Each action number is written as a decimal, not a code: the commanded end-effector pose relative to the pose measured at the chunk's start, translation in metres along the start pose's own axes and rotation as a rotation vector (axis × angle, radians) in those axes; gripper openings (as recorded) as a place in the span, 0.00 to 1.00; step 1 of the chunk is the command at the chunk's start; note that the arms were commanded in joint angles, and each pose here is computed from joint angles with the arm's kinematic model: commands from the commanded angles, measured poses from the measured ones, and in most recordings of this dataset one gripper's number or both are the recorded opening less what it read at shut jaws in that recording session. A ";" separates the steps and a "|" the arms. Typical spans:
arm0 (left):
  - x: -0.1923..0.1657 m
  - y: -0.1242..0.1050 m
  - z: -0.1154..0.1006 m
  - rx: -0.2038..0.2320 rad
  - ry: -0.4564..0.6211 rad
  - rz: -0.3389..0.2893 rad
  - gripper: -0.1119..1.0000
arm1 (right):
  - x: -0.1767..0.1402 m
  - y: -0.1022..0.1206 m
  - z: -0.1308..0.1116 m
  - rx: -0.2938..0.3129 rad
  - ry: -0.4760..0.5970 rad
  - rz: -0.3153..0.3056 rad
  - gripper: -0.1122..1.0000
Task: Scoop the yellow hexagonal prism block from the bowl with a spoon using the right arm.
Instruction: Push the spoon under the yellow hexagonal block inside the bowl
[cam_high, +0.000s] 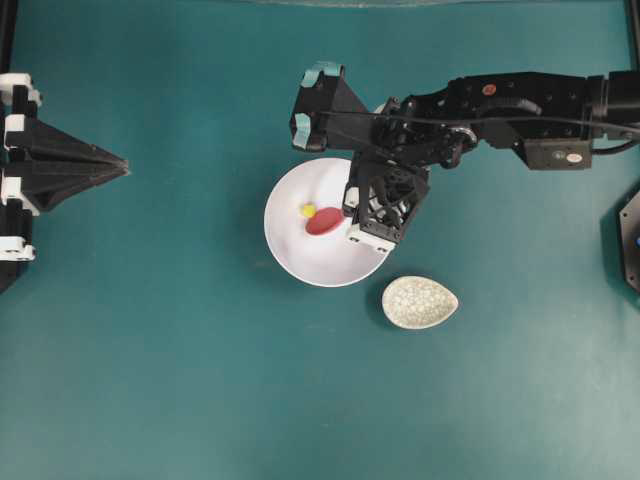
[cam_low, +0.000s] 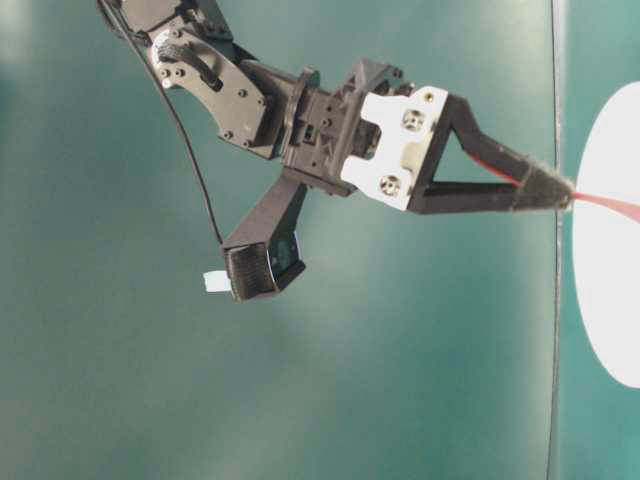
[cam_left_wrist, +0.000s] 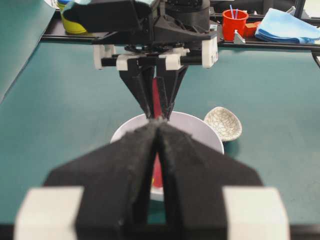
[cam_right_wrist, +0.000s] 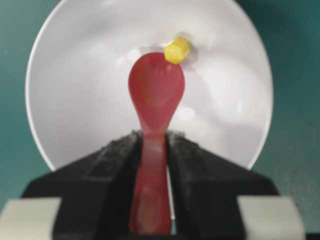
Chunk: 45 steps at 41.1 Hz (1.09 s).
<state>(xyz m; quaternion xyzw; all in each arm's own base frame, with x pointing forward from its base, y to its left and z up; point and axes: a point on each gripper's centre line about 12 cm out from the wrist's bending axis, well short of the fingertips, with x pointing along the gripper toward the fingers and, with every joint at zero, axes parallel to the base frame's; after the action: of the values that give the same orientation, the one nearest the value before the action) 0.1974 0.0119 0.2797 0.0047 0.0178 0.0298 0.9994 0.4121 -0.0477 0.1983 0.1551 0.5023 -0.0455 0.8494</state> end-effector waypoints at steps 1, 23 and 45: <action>0.001 0.000 0.005 0.003 -0.017 0.000 0.14 | -0.006 0.001 0.005 -0.004 -0.046 -0.001 0.32; 0.001 0.000 0.005 0.003 -0.015 0.000 0.14 | -0.003 -0.008 -0.012 -0.003 -0.150 -0.024 0.32; 0.001 0.000 0.006 -0.002 -0.018 -0.002 0.14 | -0.004 -0.011 -0.022 -0.010 -0.187 -0.035 0.32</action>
<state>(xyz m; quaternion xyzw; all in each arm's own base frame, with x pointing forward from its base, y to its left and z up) 0.1974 0.0119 0.2797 0.0040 0.0178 0.0298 0.9994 0.3884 -0.0511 0.1731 0.1414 0.4464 -0.0733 0.8805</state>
